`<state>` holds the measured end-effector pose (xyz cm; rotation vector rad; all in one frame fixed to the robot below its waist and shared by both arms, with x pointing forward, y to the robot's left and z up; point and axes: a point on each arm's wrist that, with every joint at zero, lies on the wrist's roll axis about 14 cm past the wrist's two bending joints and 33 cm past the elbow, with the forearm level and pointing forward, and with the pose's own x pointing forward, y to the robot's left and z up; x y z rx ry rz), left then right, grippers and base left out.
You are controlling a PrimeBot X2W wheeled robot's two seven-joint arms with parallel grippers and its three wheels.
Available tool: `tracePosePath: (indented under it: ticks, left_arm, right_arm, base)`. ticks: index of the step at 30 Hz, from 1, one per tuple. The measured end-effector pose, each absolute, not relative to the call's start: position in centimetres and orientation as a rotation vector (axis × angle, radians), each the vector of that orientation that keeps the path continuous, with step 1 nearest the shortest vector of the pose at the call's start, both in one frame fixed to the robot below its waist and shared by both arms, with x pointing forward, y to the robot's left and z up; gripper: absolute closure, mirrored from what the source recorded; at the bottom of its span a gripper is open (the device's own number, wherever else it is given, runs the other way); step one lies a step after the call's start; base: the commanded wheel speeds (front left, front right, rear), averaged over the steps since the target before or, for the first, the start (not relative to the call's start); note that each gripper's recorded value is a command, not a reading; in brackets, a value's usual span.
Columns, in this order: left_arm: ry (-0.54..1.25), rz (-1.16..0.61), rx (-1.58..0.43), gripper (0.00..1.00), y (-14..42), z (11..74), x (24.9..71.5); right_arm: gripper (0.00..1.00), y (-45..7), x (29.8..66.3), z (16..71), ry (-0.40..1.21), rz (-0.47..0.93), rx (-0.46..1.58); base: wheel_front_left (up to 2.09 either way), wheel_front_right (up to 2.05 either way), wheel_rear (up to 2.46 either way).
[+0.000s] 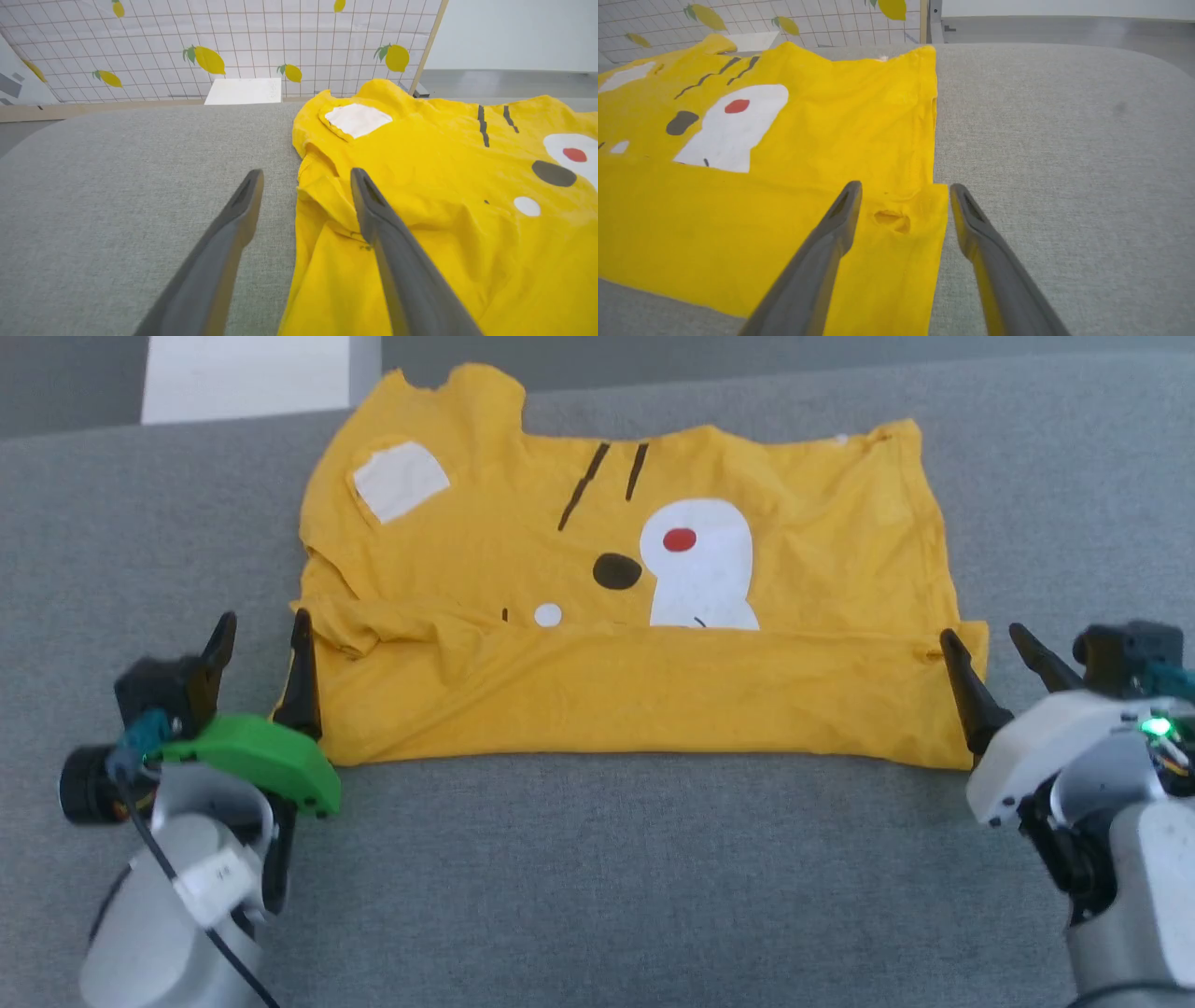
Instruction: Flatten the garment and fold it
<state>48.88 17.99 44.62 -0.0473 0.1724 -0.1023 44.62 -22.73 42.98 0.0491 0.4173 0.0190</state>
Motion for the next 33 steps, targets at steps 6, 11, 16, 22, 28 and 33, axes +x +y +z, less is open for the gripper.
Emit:
tracePosePath:
  ticks: [6, 11, 16, 22, 28, 33]
  left_arm:
    - [0.129, -0.026, -0.065, 0.0, 18.9, 45.6, 45.8]
    - [0.218, 0.006, -0.073, 0.0, 19.0, 44.3, 44.0]
    - [0.366, 0.047, -0.093, 0.0, 19.2, 42.2, 43.5]
    - [0.592, 0.139, -0.138, 0.0, 20.2, 38.7, 42.4]
    - [0.725, 0.131, -0.196, 0.72, 19.5, 37.4, 42.4]
    - [0.745, 0.079, -0.211, 1.0, 18.6, 37.7, 42.5]
  right_arm:
    - [0.0, -21.2, 42.7, 47.4, 0.16, 0.012, 0.081]
    - [0.0, -20.5, 41.0, 49.5, 0.039, 0.005, 0.092]
    - [0.0, -21.0, 39.9, 51.1, -0.047, -0.016, 0.08]
    - [0.0, -21.4, 39.2, 50.7, -0.044, -0.034, 0.09]
    - [0.0, -22.0, 38.8, 50.4, -0.034, -0.051, 0.091]
    - [0.0, -22.1, 38.8, 50.2, -0.028, -0.057, 0.089]
  base:
    - [0.0, 0.0, 0.0]
    - [0.0, 0.0, 0.0]
    - [0.0, 0.0, 0.0]
    - [0.0, 0.0, 0.0]
    - [0.0, 0.0, 0.0]
    - [0.0, 0.0, 0.0]
